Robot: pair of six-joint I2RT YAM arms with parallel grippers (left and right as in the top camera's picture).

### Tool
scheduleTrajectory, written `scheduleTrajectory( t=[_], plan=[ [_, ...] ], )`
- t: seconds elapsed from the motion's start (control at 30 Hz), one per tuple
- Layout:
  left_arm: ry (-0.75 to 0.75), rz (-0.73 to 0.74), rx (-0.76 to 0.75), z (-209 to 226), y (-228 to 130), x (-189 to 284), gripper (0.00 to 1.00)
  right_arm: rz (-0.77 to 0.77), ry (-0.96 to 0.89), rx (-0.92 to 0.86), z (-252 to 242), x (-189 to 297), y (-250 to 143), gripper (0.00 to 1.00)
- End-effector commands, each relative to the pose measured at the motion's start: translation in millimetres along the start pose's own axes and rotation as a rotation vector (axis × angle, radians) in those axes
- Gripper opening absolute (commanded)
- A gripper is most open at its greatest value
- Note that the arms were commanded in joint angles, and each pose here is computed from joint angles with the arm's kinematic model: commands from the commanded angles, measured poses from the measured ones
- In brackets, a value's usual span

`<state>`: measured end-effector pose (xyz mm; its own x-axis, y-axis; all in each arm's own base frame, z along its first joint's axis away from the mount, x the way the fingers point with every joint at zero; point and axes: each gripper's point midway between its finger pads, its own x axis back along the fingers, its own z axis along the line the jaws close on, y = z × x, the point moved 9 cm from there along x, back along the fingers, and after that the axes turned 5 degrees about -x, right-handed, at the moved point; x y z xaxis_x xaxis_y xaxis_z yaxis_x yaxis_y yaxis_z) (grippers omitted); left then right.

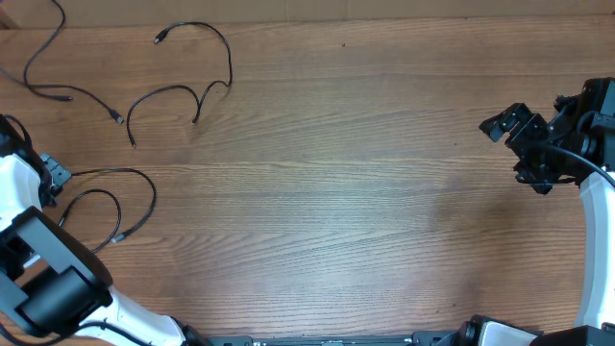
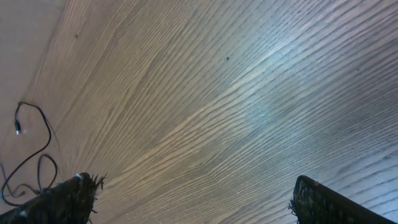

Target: Untangle cables

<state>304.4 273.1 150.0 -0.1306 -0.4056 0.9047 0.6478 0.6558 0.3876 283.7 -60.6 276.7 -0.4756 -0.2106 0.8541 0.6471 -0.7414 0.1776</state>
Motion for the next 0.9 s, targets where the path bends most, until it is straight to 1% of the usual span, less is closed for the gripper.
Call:
scheduleTrajectory(
  t=[0.0,0.07,0.13,0.27,0.3,0.37,0.43,0.5,0.53,0.63,0.73,0.8,0.87],
  plan=[
    [0.037,0.029,0.002,-7,-4,-37,0.04,-0.014,-0.004,0.005,1,1,3,1.0],
    [0.038,0.065,-0.008,-10,-8,-49,0.04,-0.013,-0.004,0.005,1,1,3,1.0],
    [0.01,0.085,-0.01,-13,-11,-50,0.04,-0.014,-0.004,0.005,1,1,3,1.0],
    [-0.187,0.11,-0.005,-26,-5,-27,0.04,-0.013,-0.004,0.005,1,1,3,1.0],
    [-0.25,0.103,-0.005,-30,1,-12,0.04,-0.014,-0.004,0.005,1,1,3,1.0],
    [-0.316,0.068,-0.012,-35,10,14,0.04,-0.014,-0.004,0.005,1,1,3,1.0],
    [-0.342,0.024,-0.021,-36,17,41,0.04,-0.014,-0.004,0.005,1,1,3,1.0],
    [-0.366,-0.036,-0.036,-37,22,79,0.05,-0.014,-0.004,0.005,1,1,3,1.0],
    [-0.386,-0.064,-0.042,-38,22,99,0.08,-0.013,-0.004,0.005,1,1,3,1.0],
    [-0.497,-0.125,-0.077,-46,14,146,0.14,-0.014,-0.004,0.005,1,1,3,1.0],
    [-0.659,-0.168,-0.152,-65,-2,193,0.19,-0.013,-0.004,0.005,1,1,3,1.0],
    [-0.716,-0.163,-0.2,-78,-13,210,0.21,-0.014,-0.004,0.005,1,1,3,1.0],
    [-0.745,-0.114,-0.278,-98,-34,223,0.22,-0.013,-0.004,0.005,1,1,3,1.0]
  ],
)
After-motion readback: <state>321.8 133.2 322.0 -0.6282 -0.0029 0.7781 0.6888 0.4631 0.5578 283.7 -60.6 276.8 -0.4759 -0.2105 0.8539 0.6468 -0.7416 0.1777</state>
